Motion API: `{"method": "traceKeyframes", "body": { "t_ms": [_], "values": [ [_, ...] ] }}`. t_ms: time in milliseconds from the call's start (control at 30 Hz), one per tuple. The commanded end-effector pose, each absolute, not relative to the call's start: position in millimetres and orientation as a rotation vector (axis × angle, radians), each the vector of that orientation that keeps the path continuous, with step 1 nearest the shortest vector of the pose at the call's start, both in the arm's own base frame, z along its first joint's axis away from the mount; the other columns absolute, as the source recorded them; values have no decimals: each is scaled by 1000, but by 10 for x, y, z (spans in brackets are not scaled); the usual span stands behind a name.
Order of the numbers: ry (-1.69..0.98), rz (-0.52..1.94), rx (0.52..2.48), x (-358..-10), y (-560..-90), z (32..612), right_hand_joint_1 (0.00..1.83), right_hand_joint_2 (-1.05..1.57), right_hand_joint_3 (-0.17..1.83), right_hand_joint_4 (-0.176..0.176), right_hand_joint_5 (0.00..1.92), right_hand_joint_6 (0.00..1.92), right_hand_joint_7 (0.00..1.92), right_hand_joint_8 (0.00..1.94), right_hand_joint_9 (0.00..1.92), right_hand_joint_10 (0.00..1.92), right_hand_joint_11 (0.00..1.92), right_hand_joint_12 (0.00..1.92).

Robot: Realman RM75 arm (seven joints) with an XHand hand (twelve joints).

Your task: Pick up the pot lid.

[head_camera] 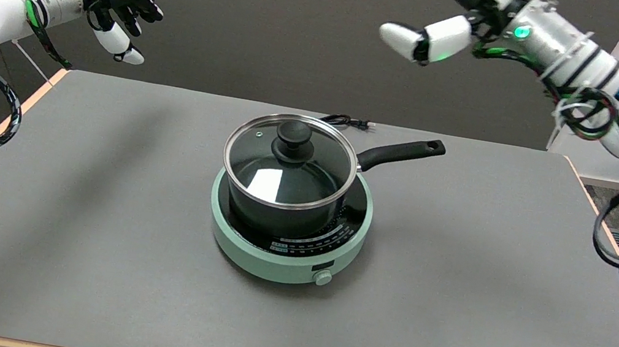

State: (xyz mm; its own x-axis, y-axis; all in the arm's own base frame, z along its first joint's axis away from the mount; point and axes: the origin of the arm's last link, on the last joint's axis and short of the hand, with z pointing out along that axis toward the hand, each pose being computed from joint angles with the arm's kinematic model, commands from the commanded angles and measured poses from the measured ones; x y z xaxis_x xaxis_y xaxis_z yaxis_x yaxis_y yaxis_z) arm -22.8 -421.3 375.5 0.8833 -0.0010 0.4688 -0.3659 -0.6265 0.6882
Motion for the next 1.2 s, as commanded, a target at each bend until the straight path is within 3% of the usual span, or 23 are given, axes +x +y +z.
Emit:
{"method": "traceKeyframes", "body": {
  "t_ms": [33,500,1200],
  "values": [
    [24,234,2326,-183,-4162,2679,902,504,1015,97,405,168,574,188,583,364,410,835],
    [32,203,2371,-358,-3900,2372,897,494,1019,104,404,168,547,184,571,350,417,836],
    [65,-10,2369,-943,-3690,2289,961,516,1051,117,450,193,577,187,580,399,442,872]
  ]
}}
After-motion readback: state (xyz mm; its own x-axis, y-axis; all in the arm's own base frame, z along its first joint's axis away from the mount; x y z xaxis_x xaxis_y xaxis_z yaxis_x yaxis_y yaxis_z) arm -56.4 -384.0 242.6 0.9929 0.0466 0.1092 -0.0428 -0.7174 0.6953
